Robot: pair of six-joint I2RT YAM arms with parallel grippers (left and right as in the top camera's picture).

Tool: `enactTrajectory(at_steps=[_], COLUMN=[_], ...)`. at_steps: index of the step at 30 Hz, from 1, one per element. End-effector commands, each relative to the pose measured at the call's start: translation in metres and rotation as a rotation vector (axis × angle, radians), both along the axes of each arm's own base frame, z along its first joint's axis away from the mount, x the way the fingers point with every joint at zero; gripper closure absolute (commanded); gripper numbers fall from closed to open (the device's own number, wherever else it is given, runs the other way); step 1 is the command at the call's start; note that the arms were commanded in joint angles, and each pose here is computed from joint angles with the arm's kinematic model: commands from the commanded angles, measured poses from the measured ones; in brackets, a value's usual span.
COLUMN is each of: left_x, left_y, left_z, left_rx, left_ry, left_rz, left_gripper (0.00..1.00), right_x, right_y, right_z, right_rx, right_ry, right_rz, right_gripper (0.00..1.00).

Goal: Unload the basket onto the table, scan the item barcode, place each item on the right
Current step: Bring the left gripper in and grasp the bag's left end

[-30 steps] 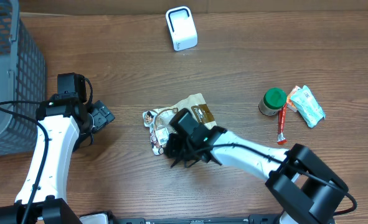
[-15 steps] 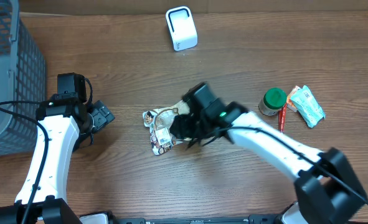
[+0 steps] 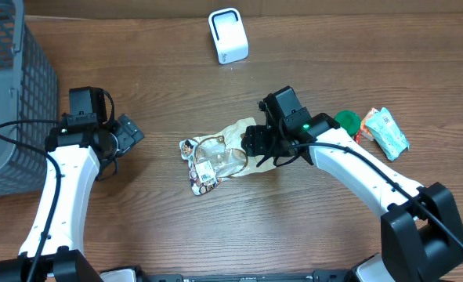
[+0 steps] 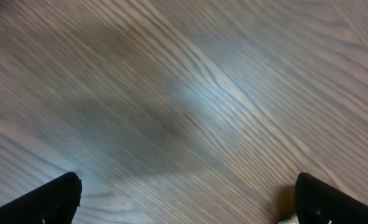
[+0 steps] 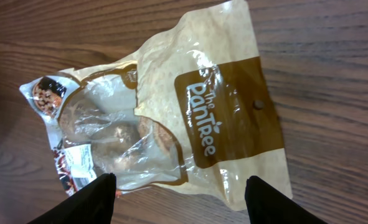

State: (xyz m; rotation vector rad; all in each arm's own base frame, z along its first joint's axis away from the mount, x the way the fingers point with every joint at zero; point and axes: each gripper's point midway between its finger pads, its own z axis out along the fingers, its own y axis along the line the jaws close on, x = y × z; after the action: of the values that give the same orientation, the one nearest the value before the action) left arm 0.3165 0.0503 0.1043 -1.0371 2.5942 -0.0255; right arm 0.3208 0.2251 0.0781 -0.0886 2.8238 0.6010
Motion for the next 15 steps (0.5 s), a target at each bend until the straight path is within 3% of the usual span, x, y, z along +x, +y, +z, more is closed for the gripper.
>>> enactTrajectory(at_steps=[1,2,3,4,6,11,15], left_x=[-0.001,0.0,0.0,0.0,-0.002,-0.006,-0.008], left_y=[-0.035,-0.043,-0.052,-0.059,-0.069,-0.105,-0.123], left_z=[0.0,0.001,0.002,0.002,0.001,0.0,-0.001], left_rx=[-0.185,-0.218,-0.241,-0.245,-0.225,-0.158,-0.113], left_ry=[-0.006,-0.01,-0.013,-0.012,-0.006,0.0,0.004], left_rz=[-0.077,-0.118,-0.168,-0.213,-0.308,-0.561,-0.625], left_gripper=[0.27,0.53,0.67,0.71,0.71,0.48,0.42], right_x=[0.006,0.006,0.006,0.006,0.004,0.004,0.002], right_y=[-0.006,-0.006,-0.006,-0.006,-0.007,-0.007,-0.008], right_z=[0.001,0.001,0.001,0.001,0.0,-0.001,-0.002], right_rx=[-0.033,-0.033,-0.033,-0.033,-0.038,-0.052,-0.072], right_ry=[-0.033,-0.033,-0.033,-0.032,-0.024,-0.042,-0.057], right_rz=[-0.01,-0.01,-0.009,-0.009,-0.01,0.03,0.087], right_gripper=[0.32,0.32,0.32,0.32,0.3,0.21,0.15])
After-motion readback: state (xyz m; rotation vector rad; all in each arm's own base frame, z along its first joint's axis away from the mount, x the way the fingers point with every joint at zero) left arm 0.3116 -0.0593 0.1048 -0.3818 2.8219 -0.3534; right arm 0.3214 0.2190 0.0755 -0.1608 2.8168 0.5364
